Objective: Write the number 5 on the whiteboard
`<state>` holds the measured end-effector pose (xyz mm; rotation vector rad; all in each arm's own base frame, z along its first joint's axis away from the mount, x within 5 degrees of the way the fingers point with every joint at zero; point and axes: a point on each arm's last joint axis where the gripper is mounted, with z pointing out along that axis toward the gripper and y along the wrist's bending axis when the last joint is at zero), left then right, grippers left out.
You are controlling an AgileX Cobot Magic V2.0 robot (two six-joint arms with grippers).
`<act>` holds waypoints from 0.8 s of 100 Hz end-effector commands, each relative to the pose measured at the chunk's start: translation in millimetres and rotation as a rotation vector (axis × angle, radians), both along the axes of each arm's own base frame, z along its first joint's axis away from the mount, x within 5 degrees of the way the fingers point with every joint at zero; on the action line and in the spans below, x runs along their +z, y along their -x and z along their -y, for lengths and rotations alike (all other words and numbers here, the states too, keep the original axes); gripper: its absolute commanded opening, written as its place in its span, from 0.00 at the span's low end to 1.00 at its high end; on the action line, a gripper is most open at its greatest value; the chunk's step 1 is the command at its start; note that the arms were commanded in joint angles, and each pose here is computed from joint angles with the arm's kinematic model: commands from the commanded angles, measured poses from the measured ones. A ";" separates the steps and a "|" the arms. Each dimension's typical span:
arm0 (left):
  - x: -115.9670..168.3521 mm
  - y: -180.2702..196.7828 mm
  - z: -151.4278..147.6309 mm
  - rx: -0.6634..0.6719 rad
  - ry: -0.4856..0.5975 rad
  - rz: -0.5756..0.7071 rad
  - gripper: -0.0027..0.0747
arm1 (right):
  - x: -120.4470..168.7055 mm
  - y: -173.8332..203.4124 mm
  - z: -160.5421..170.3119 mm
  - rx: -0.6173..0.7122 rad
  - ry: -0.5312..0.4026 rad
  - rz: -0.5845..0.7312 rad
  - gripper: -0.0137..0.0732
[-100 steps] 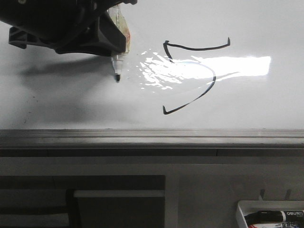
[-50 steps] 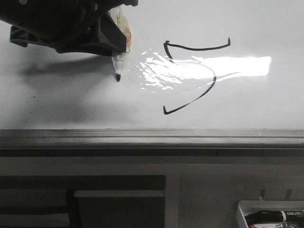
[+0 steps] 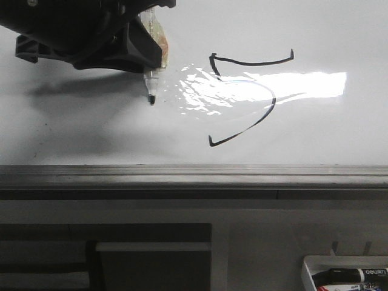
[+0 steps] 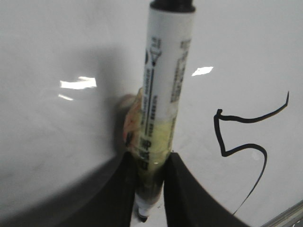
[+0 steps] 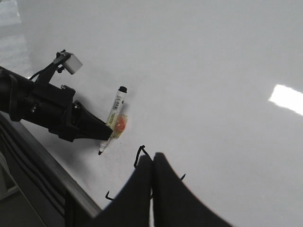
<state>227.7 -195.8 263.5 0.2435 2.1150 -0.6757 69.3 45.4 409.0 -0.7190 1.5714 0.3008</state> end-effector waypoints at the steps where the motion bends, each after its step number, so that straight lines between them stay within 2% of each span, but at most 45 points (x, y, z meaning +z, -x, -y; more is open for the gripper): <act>1: -4.8 -22.0 -17.4 0.190 -0.014 0.033 0.19 | 12.0 -0.1 -1.2 0.011 -0.028 0.077 0.09; 9: -4.8 -22.9 -18.6 0.194 -0.014 0.032 0.31 | 12.0 -0.1 -1.2 0.011 -0.028 0.077 0.09; 14: -4.8 -22.9 -18.6 0.194 -0.014 0.032 0.36 | 12.0 -0.1 -1.2 0.011 -0.029 0.075 0.09; 41: -4.8 -22.9 -18.6 0.194 -0.014 0.032 0.37 | 12.0 -0.2 -1.3 0.011 -0.029 0.075 0.09; 48: -4.8 -22.9 -18.6 0.194 -0.014 0.032 0.44 | 12.0 -0.2 -1.3 0.011 -0.029 0.075 0.09; 56: -4.8 -23.0 -18.8 0.195 -0.014 0.033 0.58 | 12.0 -0.2 -1.3 0.011 -0.029 0.075 0.09; 63: -4.8 -23.0 -18.8 0.195 -0.014 0.033 0.64 | 12.0 -0.2 -1.3 0.011 -0.029 0.075 0.09; 80: -4.2 -22.8 -18.9 0.195 -0.013 0.035 0.67 | 12.0 -0.2 -1.3 0.011 -0.029 0.075 0.09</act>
